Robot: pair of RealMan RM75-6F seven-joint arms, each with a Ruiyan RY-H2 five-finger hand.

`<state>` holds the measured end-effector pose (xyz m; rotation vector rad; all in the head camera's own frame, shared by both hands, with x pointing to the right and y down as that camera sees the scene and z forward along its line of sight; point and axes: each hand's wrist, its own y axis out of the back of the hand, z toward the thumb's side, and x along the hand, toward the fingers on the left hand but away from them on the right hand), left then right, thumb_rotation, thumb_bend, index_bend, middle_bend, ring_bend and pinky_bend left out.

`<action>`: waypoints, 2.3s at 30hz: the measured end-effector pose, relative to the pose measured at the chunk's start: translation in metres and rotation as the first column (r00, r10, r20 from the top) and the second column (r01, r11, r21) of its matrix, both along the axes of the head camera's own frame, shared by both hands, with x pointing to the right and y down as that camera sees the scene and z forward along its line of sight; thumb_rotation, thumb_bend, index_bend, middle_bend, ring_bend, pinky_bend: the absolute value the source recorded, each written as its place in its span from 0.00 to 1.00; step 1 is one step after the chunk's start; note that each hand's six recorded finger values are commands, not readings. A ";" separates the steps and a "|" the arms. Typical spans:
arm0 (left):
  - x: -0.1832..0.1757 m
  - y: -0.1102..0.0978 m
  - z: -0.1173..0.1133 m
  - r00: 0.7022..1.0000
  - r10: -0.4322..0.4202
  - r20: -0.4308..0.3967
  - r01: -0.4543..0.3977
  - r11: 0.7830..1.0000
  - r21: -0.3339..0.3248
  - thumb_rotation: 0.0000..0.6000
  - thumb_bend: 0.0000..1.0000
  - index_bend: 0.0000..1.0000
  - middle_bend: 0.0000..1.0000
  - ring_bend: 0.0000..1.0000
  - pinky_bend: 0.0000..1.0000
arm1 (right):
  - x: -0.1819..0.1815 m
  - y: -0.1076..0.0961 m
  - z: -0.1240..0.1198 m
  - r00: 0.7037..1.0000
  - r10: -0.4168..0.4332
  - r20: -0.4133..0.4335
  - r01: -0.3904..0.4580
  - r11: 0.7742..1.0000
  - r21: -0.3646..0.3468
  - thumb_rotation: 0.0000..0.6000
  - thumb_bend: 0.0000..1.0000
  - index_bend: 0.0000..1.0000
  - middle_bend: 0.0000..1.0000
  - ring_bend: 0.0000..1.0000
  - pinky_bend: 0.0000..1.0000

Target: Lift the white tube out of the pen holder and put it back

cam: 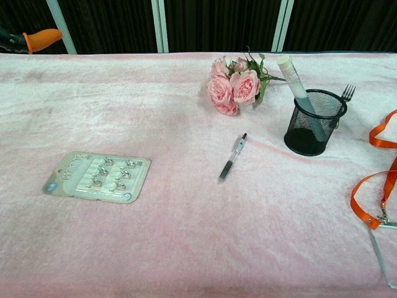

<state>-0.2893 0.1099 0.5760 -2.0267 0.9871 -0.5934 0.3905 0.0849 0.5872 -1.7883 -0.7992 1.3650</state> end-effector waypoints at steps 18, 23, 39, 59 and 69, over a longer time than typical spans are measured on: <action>0.015 -0.010 -0.003 0.997 0.052 0.053 -0.054 0.998 0.036 1.00 0.36 0.13 0.09 0.00 0.08 | -0.025 -0.011 0.002 0.999 -0.042 0.028 0.041 0.999 0.034 1.00 0.23 0.03 0.03 0.10 0.18; 0.012 -0.008 -0.004 0.997 0.048 0.053 -0.050 0.998 0.031 1.00 0.36 0.13 0.08 0.00 0.08 | -0.024 -0.007 0.003 0.999 -0.039 0.029 0.039 0.999 0.009 1.00 0.23 0.03 0.03 0.10 0.18; -0.084 0.027 -0.021 0.871 -0.130 0.474 0.087 0.990 0.112 1.00 0.36 0.12 0.05 0.00 0.04 | 0.005 0.012 -0.014 0.996 0.081 0.041 -0.079 0.995 -0.057 1.00 0.21 0.02 0.03 0.10 0.17; -0.186 0.089 -0.019 0.746 -0.352 0.566 0.363 0.927 0.098 1.00 0.35 0.13 0.05 0.00 0.02 | -0.053 0.046 0.027 0.918 0.262 0.298 -0.183 0.946 -0.267 1.00 0.21 0.24 0.03 0.09 0.17; -0.187 0.089 -0.018 0.731 -0.372 0.572 0.374 0.920 0.120 1.00 0.35 0.13 0.05 0.00 0.02 | -0.091 0.021 0.051 0.904 0.286 0.317 -0.174 0.926 -0.336 1.00 0.21 0.31 0.03 0.09 0.17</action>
